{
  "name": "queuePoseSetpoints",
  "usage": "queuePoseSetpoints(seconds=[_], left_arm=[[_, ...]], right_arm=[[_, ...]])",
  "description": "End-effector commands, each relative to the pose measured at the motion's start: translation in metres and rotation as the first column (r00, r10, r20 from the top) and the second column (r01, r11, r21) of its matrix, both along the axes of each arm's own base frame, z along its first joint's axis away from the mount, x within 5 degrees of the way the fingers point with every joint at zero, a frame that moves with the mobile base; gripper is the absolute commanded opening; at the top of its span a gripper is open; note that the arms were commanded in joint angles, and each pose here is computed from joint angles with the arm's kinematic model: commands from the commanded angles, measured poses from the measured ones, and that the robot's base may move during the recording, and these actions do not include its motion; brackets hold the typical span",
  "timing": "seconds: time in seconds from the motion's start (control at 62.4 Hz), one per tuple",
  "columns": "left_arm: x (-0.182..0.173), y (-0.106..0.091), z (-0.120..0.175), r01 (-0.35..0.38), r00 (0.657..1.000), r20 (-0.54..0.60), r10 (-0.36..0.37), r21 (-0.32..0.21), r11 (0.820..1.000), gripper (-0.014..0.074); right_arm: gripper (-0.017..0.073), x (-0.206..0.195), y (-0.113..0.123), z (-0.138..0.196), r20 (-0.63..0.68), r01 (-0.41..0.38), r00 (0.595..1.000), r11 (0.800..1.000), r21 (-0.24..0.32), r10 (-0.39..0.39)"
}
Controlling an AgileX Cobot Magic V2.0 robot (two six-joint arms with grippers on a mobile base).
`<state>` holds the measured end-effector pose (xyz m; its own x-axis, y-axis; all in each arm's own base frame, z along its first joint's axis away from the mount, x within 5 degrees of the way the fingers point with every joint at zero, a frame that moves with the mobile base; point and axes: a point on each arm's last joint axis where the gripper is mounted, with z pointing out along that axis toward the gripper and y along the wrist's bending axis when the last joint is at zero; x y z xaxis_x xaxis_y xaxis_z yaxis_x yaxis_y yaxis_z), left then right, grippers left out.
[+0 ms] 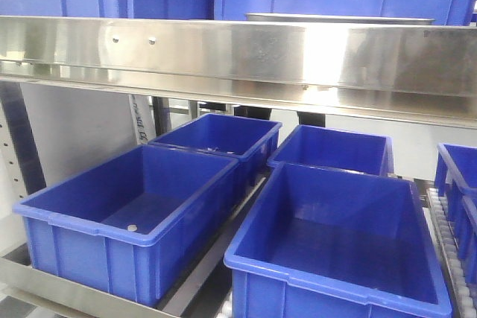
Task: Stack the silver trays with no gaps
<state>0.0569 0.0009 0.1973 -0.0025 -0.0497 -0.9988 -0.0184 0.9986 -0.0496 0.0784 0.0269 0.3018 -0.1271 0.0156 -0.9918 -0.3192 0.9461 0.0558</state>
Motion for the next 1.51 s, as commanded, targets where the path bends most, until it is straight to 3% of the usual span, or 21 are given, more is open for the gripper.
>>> queuePoseSetpoints(seconds=[0.0, 0.4, 0.545, 0.673, 0.785, 0.993, 1.489], left_arm=[[-0.004, 0.000, 0.011, -0.006, 0.992, 0.123, 0.007, -0.004, 1.000, -0.0048], [-0.004, 0.000, 0.011, -0.006, 0.992, 0.123, 0.007, -0.004, 1.000, -0.0048], [-0.004, 0.000, 0.011, -0.006, 0.992, 0.123, 0.007, -0.004, 1.000, -0.0048], [-0.004, 0.000, 0.011, -0.006, 0.992, 0.123, 0.007, -0.004, 1.000, -0.0048], [-0.004, 0.000, 0.011, -0.006, 0.992, 0.123, 0.007, -0.004, 1.000, -0.0048], [-0.004, 0.000, 0.011, -0.006, 0.993, 0.121, 0.007, -0.004, 1.000, -0.0048], [-0.004, 0.000, 0.011, -0.006, 0.993, 0.121, 0.007, -0.004, 1.000, -0.0048]], right_arm=[[0.0056, 0.000, 0.000, 0.017, 0.110, -0.005, 0.994, 1.000, 0.015, 0.004], [0.0056, 0.002, -0.002, 0.010, 0.111, 0.026, 0.993, 1.000, -0.013, -0.024], [0.0056, 0.002, -0.016, -0.019, 0.082, 0.200, 0.975, 0.976, 0.085, -0.207], [0.0056, -0.011, -0.028, -0.046, 0.109, 0.333, 0.933, 0.938, 0.099, -0.343], [0.0056, -0.022, -0.031, -0.066, 0.150, 0.385, 0.905, 0.916, 0.111, -0.398], [0.0056, -0.023, -0.032, -0.098, 0.160, 0.399, 0.896, 0.909, 0.120, -0.414], [0.0056, -0.023, -0.032, -0.098, 0.156, 0.399, 0.897, 0.909, 0.119, -0.414]])
